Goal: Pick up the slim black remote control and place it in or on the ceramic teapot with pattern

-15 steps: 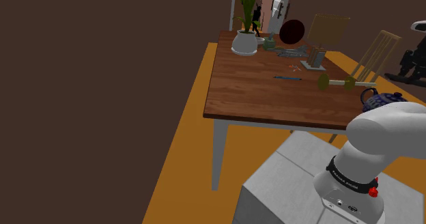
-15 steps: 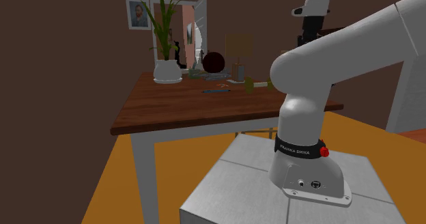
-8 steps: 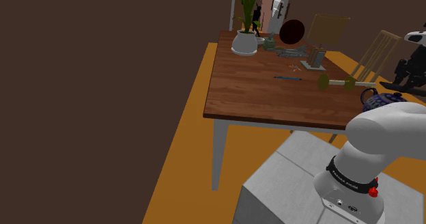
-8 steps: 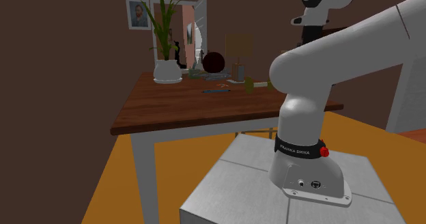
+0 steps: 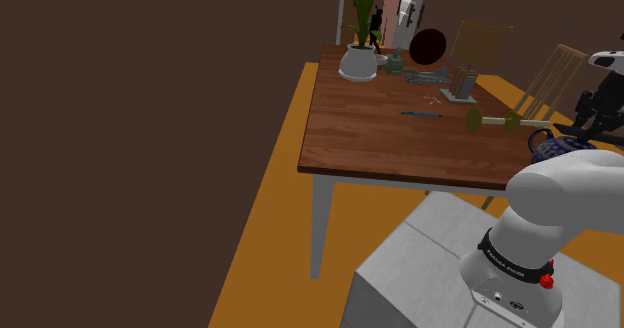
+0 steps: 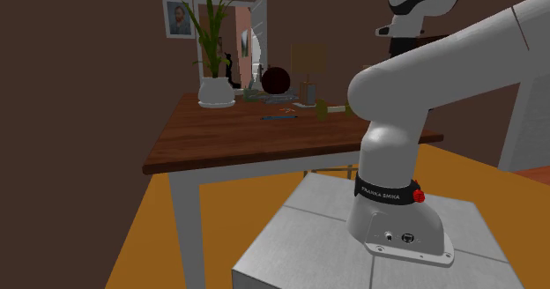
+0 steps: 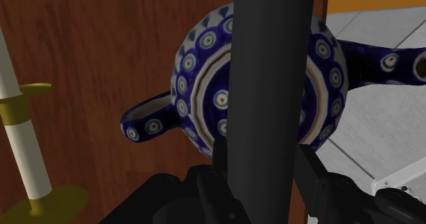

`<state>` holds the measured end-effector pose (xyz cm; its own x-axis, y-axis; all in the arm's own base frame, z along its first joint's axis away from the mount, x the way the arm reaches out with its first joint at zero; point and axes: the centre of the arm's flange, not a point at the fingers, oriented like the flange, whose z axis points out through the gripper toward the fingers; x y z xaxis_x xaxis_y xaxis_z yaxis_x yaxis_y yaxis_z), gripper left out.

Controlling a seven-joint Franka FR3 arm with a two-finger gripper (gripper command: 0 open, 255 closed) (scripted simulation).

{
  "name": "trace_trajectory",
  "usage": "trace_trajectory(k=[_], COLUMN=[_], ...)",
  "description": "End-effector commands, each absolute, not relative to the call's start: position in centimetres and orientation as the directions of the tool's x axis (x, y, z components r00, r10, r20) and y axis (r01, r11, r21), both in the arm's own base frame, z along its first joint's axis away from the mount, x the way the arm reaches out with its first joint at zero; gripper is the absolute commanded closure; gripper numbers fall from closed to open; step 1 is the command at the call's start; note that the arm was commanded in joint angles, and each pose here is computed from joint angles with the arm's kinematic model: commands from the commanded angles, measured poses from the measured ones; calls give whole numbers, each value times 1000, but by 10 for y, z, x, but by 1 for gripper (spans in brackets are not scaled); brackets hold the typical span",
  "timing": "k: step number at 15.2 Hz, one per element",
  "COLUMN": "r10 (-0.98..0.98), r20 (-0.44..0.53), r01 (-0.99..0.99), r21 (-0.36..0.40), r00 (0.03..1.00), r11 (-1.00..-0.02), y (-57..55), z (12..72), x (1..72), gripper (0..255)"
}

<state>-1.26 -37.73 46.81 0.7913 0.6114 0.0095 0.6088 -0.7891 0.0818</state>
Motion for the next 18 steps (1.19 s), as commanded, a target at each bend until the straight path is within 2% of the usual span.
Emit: trace_trajectory(k=[1,2,7,11,18], r10=[612,612,612,612,612], r20=[10,10,10,10,10], r01=[609,609,609,609,609], r21=[81,81,81,81,81], r00=[791,791,791,791,791], r11=[-789,-789,-789,-789,-789], y=[-377,-377,-377,-374,-374], z=[468,468,468,518,518], x=[-13,-13,-13,-15,-15], gripper=[255,0,0,0,0])
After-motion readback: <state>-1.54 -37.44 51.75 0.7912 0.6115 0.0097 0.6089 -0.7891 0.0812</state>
